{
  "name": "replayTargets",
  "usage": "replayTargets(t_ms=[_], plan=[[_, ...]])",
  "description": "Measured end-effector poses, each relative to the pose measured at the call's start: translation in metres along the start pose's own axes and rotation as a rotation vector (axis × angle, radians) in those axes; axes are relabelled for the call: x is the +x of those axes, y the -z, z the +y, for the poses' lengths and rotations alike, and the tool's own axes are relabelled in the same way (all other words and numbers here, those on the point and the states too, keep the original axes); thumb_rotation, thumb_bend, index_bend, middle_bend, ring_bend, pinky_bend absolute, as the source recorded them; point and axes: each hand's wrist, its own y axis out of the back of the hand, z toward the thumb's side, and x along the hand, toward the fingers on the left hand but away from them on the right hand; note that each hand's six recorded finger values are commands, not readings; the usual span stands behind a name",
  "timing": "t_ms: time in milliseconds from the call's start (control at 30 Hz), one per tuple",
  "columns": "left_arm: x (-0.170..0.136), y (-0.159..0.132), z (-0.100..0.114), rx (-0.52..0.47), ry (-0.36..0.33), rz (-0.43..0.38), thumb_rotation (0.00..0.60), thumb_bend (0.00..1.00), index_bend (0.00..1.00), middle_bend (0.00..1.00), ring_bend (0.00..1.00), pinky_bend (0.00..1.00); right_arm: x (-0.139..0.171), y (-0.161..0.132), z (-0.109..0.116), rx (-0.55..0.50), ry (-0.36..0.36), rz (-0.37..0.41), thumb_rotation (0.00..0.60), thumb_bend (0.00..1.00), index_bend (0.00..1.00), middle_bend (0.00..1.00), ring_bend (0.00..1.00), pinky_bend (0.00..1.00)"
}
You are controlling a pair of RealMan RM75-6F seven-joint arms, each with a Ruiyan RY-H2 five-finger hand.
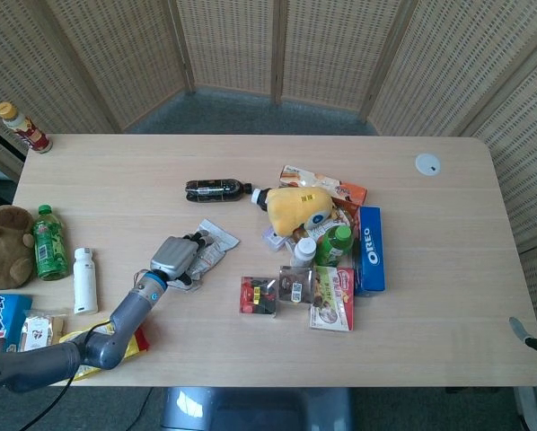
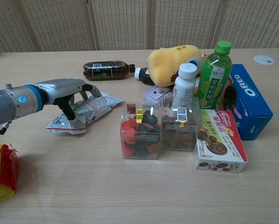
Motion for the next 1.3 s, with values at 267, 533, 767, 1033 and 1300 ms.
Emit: replayTargets(t_ms=[267,533,767,1033,1300], plan=[[-0.002,0.003,0.011,-0.057,-0.064,-0.005,0.6,0.25,0.58,0.44,0.58,0.71,0.0,-0.001,0.001,-0.002,0.002,-0.001,0.585,0.2,0.0,0.0,0.0,0.0],[-0.019,0.012,0.052,-0.117,-0.181,-0.019,0.6,0.24,0.59,0.45,0.58,0.71,-0.002,-0.004,-0.002,-0.009,-0.003,0.01,0.587,0.2,0.0,0.0,0.0,0.0],[-0.049,0.014,0.102,-0.148,-0.307,-0.052,0.6,0.23,0.58,0.45,0.58,0.71,-0.006,-0.01,-0.01,-0.017,-0.021,0.033,0.585,0.2,0.0,0.0,0.0,0.0],[-0.093,0.003,0.172,-0.197,-0.488,-0.109,0.6,0.22,0.58,0.45,0.58,0.71,-0.009,-0.015,-0.018,-0.033,-0.034,0.059,0.589,0.2,0.0,0.0,0.0,0.0],[-0.122,-0.007,0.212,-0.245,-0.62,-0.154,0.6,0.22,0.58,0.45,0.58,0.7,-0.006,-0.014,-0.018,-0.039,-0.035,0.06,0.585,0.2,0.0,0.0,0.0,0.0]])
